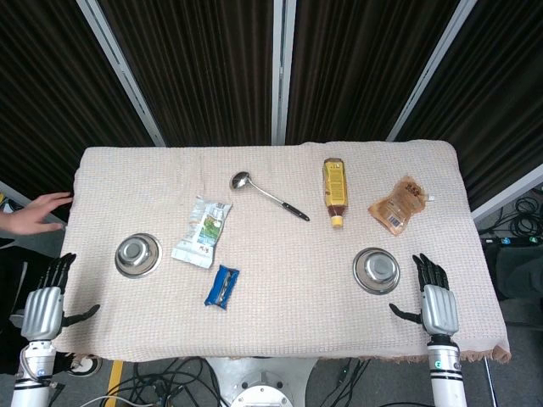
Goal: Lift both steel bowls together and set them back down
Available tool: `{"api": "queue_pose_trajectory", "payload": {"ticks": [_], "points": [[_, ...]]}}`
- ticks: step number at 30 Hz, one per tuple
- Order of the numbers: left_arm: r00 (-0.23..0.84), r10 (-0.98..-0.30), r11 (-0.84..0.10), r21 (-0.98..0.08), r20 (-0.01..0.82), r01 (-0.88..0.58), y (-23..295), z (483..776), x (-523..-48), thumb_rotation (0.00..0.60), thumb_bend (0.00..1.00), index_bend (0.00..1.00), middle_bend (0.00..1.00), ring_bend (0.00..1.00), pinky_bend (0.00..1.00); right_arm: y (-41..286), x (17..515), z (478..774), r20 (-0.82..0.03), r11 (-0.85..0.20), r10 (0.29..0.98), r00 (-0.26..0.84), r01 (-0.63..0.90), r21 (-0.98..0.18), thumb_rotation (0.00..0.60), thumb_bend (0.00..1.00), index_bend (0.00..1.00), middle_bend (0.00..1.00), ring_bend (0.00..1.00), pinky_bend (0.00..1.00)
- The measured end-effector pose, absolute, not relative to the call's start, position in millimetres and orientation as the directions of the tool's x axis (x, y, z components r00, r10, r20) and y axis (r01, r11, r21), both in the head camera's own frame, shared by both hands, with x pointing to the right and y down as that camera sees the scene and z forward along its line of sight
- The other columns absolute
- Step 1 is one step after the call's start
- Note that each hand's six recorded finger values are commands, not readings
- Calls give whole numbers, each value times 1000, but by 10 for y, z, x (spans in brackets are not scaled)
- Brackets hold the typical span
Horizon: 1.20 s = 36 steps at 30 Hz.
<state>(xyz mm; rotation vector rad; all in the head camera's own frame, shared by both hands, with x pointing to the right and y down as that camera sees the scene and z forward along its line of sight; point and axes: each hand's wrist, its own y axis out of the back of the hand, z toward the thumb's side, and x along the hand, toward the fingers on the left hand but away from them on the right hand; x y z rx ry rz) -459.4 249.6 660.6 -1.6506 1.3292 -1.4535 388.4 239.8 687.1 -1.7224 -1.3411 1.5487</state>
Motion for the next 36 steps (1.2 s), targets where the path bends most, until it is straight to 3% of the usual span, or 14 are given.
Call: {"api": "queue_pose_trajectory", "payload": {"ticks": [15,28,36], "points": [[2,-917,-392,-903,398,-176,2076,6688,-4569,600,0,97,65,16,181,2191,3903,6893,-522,-484,848,-91,264,-834,600,0,0,0,0,0],[147,-732,-672,-741,665,3,1404,7221,-4283,600,0,77,65,16,181,1716,3593,7086,-693,-686,720,-31,117,-718,600,0,0,0,0,0],[187,-659,-728,-680,729,88,1139,7333,-4108,600,0,77,65,16,178,1602,3436,7168,-760,-757,649,-14,86,-648,600,0,0,0,0,0]]}}
